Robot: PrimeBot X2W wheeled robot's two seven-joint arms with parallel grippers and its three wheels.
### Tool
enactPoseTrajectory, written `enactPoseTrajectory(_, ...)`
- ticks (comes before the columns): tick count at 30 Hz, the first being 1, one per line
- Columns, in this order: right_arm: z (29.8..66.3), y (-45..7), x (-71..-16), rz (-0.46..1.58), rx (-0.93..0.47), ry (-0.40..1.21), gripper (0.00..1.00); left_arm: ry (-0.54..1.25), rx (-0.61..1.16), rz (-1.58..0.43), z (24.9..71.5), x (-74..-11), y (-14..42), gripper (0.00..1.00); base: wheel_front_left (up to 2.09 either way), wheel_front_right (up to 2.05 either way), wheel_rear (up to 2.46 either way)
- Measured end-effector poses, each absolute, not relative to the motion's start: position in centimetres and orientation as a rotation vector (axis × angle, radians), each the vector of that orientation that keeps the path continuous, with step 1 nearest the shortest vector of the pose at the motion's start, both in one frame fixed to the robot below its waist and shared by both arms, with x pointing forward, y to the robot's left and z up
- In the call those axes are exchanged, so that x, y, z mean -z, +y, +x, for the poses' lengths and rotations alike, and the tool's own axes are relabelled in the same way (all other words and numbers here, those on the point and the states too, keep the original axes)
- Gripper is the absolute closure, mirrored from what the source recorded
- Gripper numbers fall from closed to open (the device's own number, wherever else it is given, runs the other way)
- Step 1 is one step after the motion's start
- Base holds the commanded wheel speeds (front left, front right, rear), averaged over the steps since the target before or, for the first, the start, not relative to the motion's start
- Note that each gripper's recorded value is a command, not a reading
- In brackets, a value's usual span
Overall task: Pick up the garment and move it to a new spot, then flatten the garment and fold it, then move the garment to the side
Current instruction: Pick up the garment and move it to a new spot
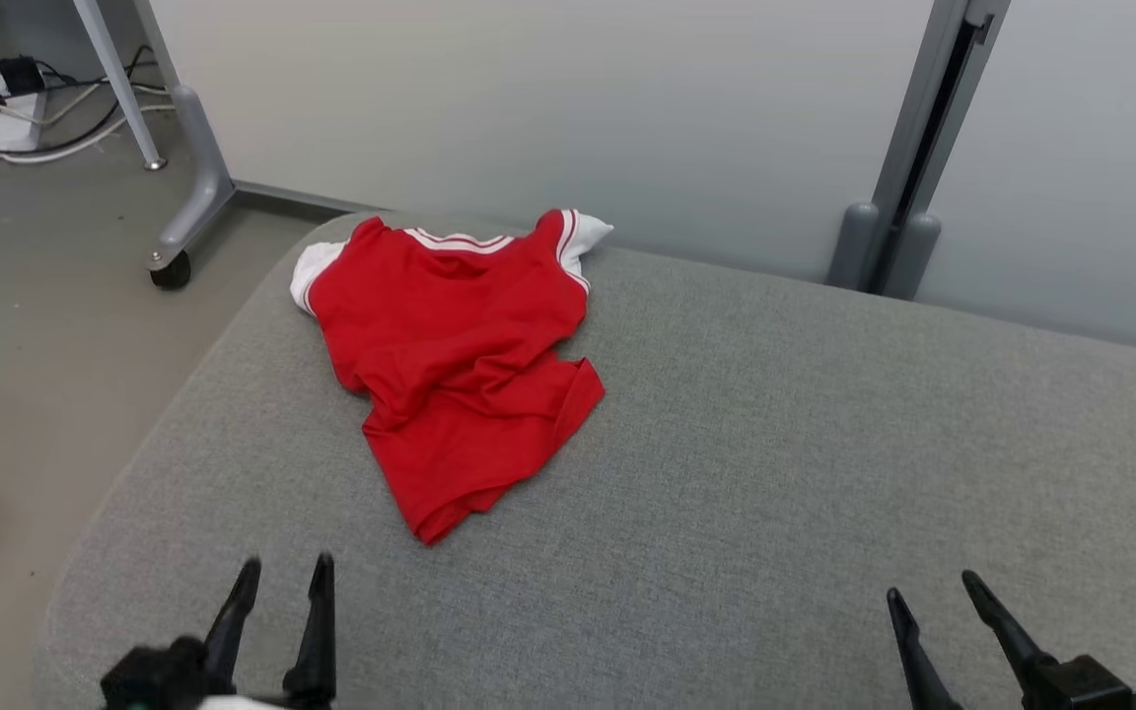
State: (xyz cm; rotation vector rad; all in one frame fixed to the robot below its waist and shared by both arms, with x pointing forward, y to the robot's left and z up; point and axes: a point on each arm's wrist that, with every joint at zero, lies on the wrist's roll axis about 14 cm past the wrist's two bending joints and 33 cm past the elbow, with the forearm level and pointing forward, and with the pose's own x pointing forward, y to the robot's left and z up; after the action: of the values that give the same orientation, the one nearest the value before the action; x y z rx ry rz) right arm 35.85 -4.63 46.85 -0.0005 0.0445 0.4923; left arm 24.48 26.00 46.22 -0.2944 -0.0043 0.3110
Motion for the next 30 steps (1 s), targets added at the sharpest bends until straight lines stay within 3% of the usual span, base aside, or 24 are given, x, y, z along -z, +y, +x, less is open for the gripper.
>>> enactPoseTrajectory(6,40.2,-4.6,-46.6,-0.055,-0.526,0.017,0.00,0.034,-0.181,-0.291,34.3,-49.0,26.1,0.00,0.00,0.00,0.00)
enactPoseTrajectory(12,44.5,-5.4,-43.0,-0.087,-0.546,0.067,0.00,0.240,-0.095,-0.252,43.2,-46.3,26.3,0.00,0.00,0.00,0.00)
enactPoseTrajectory(21,46.3,-6.9,-37.9,-0.073,-0.535,0.154,0.00,0.695,-0.092,-0.243,47.0,-34.7,25.9,0.01,0.00,0.00,0.00)
enactPoseTrajectory(23,46.3,-7.3,-38.0,-0.070,-0.520,0.155,0.00,0.690,-0.073,-0.231,47.7,-34.7,25.5,1.00,0.00,0.00,0.00)
enactPoseTrajectory(30,45.4,-7.2,-39.8,-0.036,-0.484,0.142,0.00,0.602,0.021,-0.180,47.4,-37.3,23.8,1.00,0.00,0.00,0.00)
